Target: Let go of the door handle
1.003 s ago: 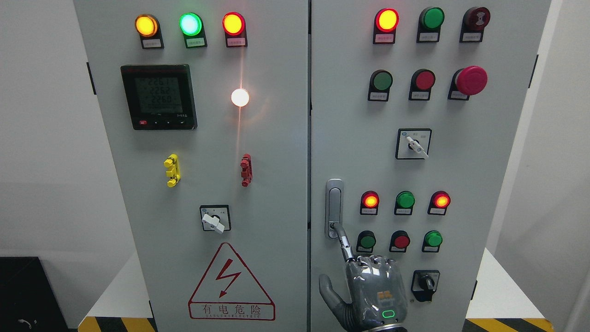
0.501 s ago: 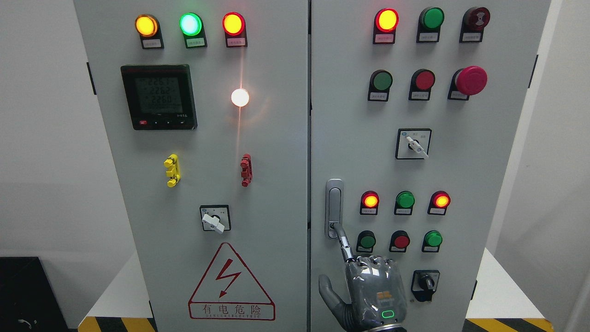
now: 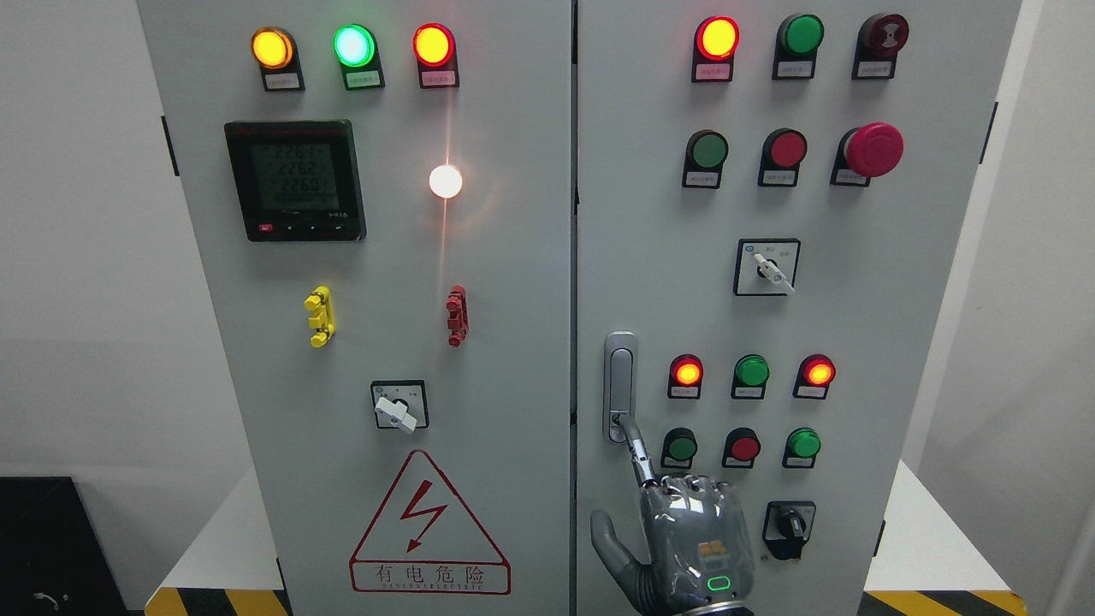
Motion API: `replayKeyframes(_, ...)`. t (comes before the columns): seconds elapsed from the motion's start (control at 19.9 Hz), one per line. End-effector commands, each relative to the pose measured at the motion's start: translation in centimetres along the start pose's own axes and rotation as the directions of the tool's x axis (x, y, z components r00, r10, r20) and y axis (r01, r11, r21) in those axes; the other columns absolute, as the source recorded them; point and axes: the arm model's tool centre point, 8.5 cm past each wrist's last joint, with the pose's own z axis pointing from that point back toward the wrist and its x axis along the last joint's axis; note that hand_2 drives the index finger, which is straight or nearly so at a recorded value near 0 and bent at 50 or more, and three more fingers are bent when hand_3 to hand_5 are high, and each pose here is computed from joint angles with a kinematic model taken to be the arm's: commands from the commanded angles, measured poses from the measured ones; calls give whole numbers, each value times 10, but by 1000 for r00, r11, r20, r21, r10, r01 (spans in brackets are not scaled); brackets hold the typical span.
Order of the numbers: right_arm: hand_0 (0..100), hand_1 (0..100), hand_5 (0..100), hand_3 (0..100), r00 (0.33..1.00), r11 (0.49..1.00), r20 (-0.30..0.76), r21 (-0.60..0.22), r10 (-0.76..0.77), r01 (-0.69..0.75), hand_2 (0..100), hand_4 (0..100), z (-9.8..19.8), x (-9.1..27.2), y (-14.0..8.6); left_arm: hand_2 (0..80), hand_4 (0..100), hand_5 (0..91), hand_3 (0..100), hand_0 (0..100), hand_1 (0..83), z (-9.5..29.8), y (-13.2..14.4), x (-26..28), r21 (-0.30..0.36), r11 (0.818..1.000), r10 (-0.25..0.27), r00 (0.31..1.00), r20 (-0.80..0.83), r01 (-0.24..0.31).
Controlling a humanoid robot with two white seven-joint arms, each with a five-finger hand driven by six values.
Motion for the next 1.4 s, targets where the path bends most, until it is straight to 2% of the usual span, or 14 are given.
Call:
replayKeyframes(0.0,465,371,1000,1000,1000,1000,2,21,4,-4,47,1000,2,1,7,0,0,0,0,120,556,0,0,0,-1,1000,0,1000,0,0)
replayKeyframes(1.35,465,371,1000,1000,1000,999,-9,42,4,-3,63,1000,8,3,13,0,0,0,0,120,556,0,0,0,-1,1000,0,1000,0,0)
